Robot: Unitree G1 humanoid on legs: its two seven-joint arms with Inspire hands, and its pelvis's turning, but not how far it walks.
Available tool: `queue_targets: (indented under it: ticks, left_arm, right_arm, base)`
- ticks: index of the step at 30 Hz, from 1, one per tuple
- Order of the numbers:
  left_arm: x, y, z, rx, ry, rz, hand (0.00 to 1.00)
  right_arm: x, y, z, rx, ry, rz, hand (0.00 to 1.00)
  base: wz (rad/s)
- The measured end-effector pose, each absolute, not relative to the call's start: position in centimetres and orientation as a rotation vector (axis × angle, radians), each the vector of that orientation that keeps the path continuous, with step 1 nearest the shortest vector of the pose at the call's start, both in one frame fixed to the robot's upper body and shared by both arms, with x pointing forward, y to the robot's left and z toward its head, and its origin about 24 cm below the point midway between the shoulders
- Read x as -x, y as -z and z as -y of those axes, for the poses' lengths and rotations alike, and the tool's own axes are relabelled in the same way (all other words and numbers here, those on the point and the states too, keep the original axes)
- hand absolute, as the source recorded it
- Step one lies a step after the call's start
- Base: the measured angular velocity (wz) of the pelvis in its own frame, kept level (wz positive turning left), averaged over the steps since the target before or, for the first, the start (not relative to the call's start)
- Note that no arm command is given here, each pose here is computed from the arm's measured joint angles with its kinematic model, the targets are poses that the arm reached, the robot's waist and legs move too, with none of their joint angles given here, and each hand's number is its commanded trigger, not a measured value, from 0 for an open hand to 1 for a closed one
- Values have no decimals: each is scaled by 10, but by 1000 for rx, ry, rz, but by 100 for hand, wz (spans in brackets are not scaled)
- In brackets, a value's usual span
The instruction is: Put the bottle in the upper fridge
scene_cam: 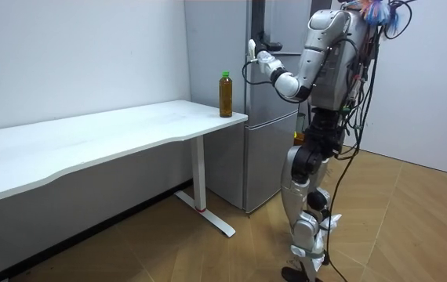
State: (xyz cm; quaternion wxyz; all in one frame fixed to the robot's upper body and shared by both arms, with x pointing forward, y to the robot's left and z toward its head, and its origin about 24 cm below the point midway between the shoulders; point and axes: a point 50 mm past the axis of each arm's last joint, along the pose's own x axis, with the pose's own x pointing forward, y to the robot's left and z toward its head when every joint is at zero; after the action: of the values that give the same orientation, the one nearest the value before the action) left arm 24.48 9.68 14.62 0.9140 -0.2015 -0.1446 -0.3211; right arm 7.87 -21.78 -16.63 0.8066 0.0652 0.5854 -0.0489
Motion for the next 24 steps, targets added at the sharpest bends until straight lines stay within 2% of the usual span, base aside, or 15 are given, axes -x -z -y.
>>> queue_targets:
  ticks: [6, 7, 9, 13, 14, 15, 16, 17, 18, 24]
  left_arm:
    - [-244, -147, -98, 401, 695, 315, 80]
    - [-243, -147, -97, 402, 700, 315, 72]
    - [-243, -147, -95, 408, 710, 315, 63]
    - [-241, -147, -91, 424, 745, 315, 52]
    - [-240, -147, -90, 431, 753, 313, 42]
    - [-240, -147, -88, 436, 765, 311, 38]
    - [-239, -147, -87, 436, 779, 311, 15]
    - [-238, -147, -85, 440, 801, 310, 4]
    - [-237, -146, -83, 442, 821, 310, 0]
    - [-233, -140, -73, 433, 892, 275, 0]
  right_arm:
    - [-79, 166, 217, -147, 92, -1252, 0]
    - [-79, 166, 217, -146, 92, -1252, 0]
    - [-79, 167, 217, -143, 88, -1255, 0]
    - [-79, 166, 216, -135, 80, -1254, 0]
    - [-80, 166, 217, -129, 77, -1252, 0]
    - [-80, 166, 217, -125, 74, -1251, 0]
    - [-80, 166, 217, -123, 74, -1252, 0]
    - [-80, 166, 218, -121, 75, -1251, 0]
    - [-80, 166, 218, -121, 75, -1251, 0]
    - [-80, 166, 218, -129, 80, -1248, 0]
  base:
    - [2]
    - [0]
    - [0]
    - [0]
    - [0]
    - [0]
    - [0]
    - [0]
    - [0]
    - [-4]
